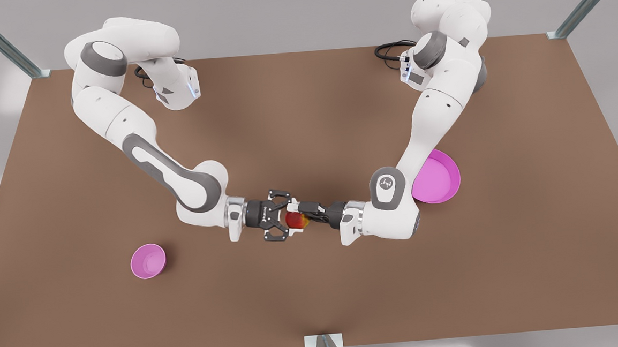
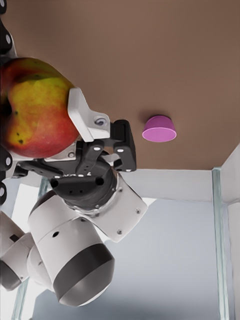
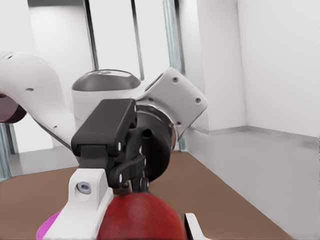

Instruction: Use the left arm to pick up the apple from the plate, transfer it to the gripper of the right arm, and then use the right arm to place it into the bowl

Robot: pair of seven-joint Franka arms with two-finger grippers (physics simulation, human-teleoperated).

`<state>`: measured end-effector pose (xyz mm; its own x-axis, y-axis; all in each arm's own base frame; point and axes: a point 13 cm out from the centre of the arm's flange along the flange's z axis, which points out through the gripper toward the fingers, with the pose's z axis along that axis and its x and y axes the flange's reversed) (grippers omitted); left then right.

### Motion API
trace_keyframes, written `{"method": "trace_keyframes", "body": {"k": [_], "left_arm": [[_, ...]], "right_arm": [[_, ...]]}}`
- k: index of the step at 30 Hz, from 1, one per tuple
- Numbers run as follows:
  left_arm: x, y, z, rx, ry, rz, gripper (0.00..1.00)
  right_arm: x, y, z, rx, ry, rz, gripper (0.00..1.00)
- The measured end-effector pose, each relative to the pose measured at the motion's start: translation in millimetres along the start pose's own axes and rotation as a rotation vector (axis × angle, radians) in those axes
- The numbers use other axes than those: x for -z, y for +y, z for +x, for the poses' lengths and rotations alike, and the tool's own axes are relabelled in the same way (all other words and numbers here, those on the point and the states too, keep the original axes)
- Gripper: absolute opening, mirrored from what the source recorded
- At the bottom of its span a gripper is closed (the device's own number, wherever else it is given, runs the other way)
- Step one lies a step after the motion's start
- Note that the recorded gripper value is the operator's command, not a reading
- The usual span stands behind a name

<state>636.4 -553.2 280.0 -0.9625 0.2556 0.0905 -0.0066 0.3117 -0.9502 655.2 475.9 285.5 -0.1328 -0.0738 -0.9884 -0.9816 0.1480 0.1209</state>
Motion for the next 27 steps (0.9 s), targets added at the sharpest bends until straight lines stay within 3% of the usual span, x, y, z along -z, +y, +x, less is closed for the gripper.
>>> {"method": "trace_keyframes", "body": {"k": [1, 2, 3, 9, 12, 15, 17, 20, 23, 27], "left_arm": [[0, 0, 0, -0.001, 0.0, 0.001, 0.73], [0, 0, 0, -0.001, 0.0, 0.002, 0.9], [0, -1, 0, -0.001, 0.0, 0.005, 1.0], [0, -3, 0, -0.009, 0.0, 0.007, 1.0], [40, -13, -9, -0.009, -0.027, 0.006, 1.0], [175, -11, -13, -0.058, -0.054, -0.15, 1.0], [233, -11, 17, -0.123, 0.003, -0.427, 1.0], [375, 5, 62, -0.048, 0.0, -0.75, 1.0], [397, 48, 152, 0.122, 0.112, -1.09, 1.0], [417, 33, 169, 0.139, 0.062, -1.195, 1.0]], "right_arm": [[3, -3, 0, 0.0, 0.0, 0.003, 0.46], [5, -5, -1, -0.001, -0.001, 0.006, 0.46], [8, -7, -2, -0.003, -0.002, 0.009, 0.46], [36, -28, -6, -0.003, -0.015, 0.034, 0.46], [91, -61, 3, 0.096, 0.049, 0.044, 0.46], [182, -104, 25, 0.329, 0.254, -0.021, 0.46], [234, -120, 32, 0.476, 0.432, -0.11, 0.46], [326, -138, 49, 0.595, 0.739, -0.24, 0.46], [412, -141, 78, 0.622, 1.048, -0.361, 0.46], [491, -146, 117, 0.588, 1.305, -0.466, 0.46]]}}
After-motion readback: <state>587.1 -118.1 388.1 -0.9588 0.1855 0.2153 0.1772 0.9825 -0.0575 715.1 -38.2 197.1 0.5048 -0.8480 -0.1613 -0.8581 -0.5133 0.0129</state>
